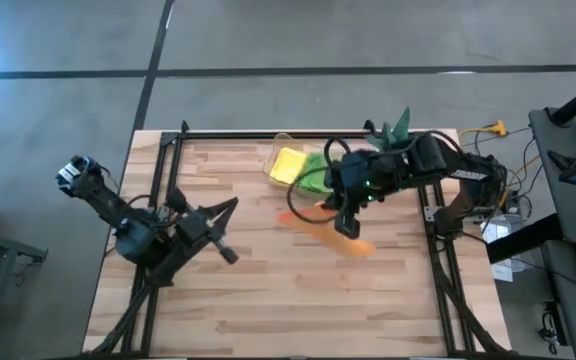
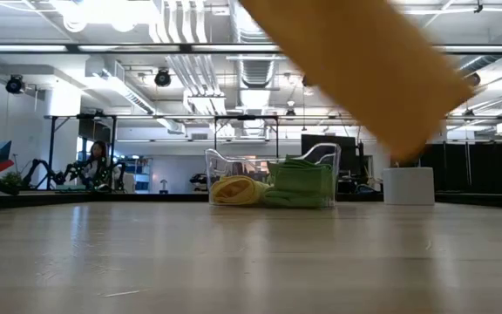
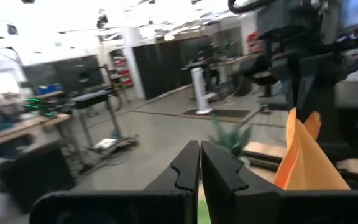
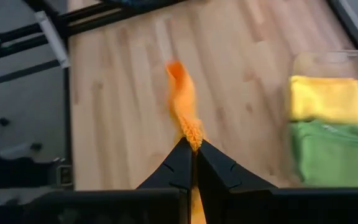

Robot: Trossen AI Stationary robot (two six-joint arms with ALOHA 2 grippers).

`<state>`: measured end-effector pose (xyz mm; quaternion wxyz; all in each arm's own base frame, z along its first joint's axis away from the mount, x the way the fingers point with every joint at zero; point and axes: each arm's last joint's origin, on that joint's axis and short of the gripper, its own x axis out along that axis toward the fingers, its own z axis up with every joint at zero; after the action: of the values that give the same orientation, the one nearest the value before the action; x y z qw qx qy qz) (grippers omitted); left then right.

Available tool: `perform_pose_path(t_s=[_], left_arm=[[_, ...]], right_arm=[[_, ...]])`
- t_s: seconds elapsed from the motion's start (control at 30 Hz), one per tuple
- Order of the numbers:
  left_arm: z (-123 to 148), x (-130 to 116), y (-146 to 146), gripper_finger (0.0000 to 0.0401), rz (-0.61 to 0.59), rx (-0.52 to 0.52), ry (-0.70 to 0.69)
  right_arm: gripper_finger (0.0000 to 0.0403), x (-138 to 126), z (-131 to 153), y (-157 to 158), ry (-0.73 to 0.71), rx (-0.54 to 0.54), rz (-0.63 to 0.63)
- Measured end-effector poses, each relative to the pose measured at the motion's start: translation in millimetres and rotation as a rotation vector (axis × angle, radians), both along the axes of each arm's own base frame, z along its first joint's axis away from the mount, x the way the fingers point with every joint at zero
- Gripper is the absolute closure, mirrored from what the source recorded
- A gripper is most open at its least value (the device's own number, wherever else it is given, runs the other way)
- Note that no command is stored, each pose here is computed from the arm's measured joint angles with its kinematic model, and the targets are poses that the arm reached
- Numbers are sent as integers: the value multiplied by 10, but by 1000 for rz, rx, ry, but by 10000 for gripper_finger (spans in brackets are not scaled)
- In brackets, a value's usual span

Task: Fold microfiber towels
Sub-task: Fold the orange microfiber towel

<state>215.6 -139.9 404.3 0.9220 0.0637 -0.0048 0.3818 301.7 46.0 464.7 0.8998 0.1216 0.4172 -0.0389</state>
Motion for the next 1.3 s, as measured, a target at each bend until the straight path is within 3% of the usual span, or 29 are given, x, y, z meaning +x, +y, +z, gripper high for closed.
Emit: perform_pose_path(t_s=[0.1, 0.2, 0.27, 0.37, 0.43, 0.53, 0.67, 0.83, 1.0, 1.13, 1.3], left_arm=[[-25, -86, -24, 400, -69, -18, -23], [-48, -157, 31, 400, -355, -83, -74], [-123, -134, 163, 400, -627, -273, 1], [-390, -3, 350, 400, -748, -537, 252], [-505, 68, 356, 400, -789, -540, 326], [-417, 123, 326, 387, -899, -398, 286], [-396, 146, 378, 337, -831, -343, 258], [-427, 165, 373, 240, -807, -330, 267], [-620, 387, 290, 155, -765, -230, 358], [-691, 559, 261, 121, -625, -115, 342], [-802, 749, 268, 116, -457, -11, 344]], right_arm=[[394, -11, -8, 112, 1, 20, 14], [394, -8, -25, 170, 5, 49, -3], [394, -5, -29, 166, 7, 64, -24], [394, -3, -28, 163, 5, 66, -32], [394, -3, -28, 164, 5, 67, -32], [394, -2, -27, 160, 5, 67, -33], [394, -6, -32, 146, 12, 68, -46], [394, 15, -25, 88, 1, 105, -106], [394, 42, -18, -31, -10, 163, -209], [394, 58, -6, -112, -22, 183, -254], [394, 66, -3, -203, -27, 199, -301]])
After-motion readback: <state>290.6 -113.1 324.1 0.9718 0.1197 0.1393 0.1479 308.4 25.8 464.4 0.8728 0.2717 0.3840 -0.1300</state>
